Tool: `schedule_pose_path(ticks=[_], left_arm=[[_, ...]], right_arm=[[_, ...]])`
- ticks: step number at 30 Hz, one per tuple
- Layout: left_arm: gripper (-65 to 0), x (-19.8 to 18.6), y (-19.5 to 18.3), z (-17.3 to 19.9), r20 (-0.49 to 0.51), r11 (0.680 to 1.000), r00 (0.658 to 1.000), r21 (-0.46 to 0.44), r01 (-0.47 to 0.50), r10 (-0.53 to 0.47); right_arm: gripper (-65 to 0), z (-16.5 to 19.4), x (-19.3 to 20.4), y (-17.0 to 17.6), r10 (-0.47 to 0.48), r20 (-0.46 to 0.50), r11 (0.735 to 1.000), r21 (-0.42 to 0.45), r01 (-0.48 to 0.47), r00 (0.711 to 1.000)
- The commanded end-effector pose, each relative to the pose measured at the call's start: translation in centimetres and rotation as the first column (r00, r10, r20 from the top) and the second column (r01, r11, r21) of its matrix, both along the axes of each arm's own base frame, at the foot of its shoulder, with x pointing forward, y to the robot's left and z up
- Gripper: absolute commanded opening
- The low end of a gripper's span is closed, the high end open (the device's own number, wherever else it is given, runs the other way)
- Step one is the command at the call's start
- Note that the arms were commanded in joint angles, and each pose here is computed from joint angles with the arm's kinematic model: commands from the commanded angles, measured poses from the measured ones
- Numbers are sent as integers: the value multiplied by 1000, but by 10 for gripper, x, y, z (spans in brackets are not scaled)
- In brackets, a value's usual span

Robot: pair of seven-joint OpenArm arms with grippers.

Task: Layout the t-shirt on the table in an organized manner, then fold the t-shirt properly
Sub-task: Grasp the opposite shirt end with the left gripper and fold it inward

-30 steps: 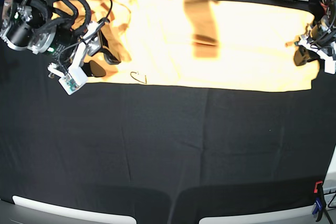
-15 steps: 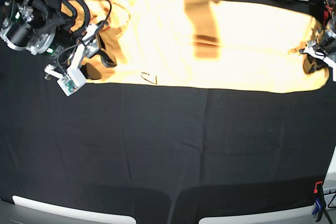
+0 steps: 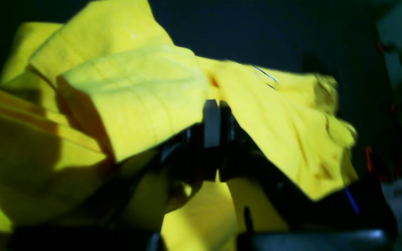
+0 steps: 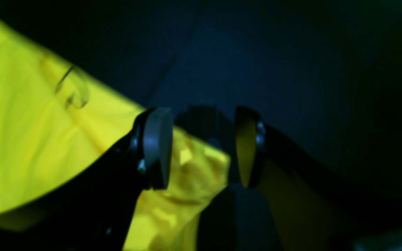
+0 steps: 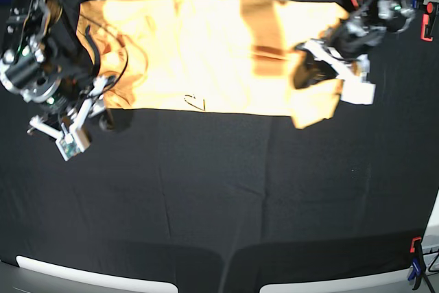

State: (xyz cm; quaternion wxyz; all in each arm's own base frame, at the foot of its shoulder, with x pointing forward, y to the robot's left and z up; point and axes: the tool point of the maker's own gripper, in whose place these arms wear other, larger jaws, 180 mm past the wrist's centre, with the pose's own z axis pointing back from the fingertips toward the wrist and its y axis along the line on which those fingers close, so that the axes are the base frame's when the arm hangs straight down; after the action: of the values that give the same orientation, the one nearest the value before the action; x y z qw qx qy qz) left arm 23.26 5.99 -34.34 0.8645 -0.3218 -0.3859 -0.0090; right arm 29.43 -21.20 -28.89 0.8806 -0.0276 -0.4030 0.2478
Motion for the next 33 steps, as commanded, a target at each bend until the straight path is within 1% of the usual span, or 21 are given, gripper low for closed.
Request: schedule_pose_path(ticks=[1, 4, 9, 12, 15, 17, 20, 21, 23, 24, 25, 26, 29, 30, 31, 33], left_arm=[[-650, 3, -10, 11, 44, 1000, 999, -10, 30, -29], [-650, -4, -37, 9, 34, 995, 995, -11, 97, -96], [-650, -3, -64, 8, 48, 993, 992, 17, 117, -117], [-650, 3, -73, 11, 77, 995, 992, 40, 92, -95], [-650, 6, -81, 10, 74, 993, 992, 73, 97, -102], [-650, 6, -88, 11, 80, 989, 989, 92, 116, -123], [-650, 0, -101, 13, 86, 984, 983, 90, 155, -163], [-636, -2, -106, 13, 87, 982, 980, 85, 169, -176], [-470, -9, -118, 17, 100, 974, 970, 74, 216, -223], [-394, -13, -126, 21, 121, 966, 959, 63, 251, -257], [-337, -17, -135, 26, 152, 955, 943, 55, 290, -295], [-308, -22, -145, 32, 184, 942, 924, 41, 334, -336], [-304, -39, -171, 59, 300, 874, 834, -4, 486, -463], [-304, -40, -173, 66, 324, 864, 816, 4, 504, -478], [-304, -38, -172, 70, 339, 864, 810, 21, 502, -479], [-304, -30, -159, 78, 361, 880, 808, 92, 466, -466]], right_arm=[[-369, 11, 9, -9, -17, 38, 1000, -8, 17, 999], [-369, 7, 15, -29, -63, 24, 998, -10, 63, 998], [-369, 5, 15, -53, -105, 6, 994, -31, 105, 995], [-369, 8, 15, -56, -108, 10, 993, -40, 108, 994], [-369, 8, 15, -56, -106, 11, 994, -37, 106, 994], [-369, 8, 16, -56, -105, 11, 994, -35, 106, 994], [-369, 8, 16, -56, -105, 12, 994, -35, 106, 994], [-369, 8, 16, -56, -105, 12, 994, -35, 106, 994], [-369, 8, 16, -55, -105, 12, 994, -35, 105, 994], [-369, 8, 16, -55, -105, 12, 994, -35, 105, 994], [-369, 8, 16, -55, -105, 12, 994, -35, 105, 994], [-369, 8, 16, -55, -105, 12, 994, -35, 105, 994], [-369, 8, 16, -56, -105, 12, 994, -35, 106, 994], [-369, 8, 16, -56, -105, 12, 994, -35, 106, 994], [-369, 8, 16, -55, -105, 12, 994, -35, 105, 994], [-369, 8, 16, -55, -105, 12, 994, -35, 105, 994]])
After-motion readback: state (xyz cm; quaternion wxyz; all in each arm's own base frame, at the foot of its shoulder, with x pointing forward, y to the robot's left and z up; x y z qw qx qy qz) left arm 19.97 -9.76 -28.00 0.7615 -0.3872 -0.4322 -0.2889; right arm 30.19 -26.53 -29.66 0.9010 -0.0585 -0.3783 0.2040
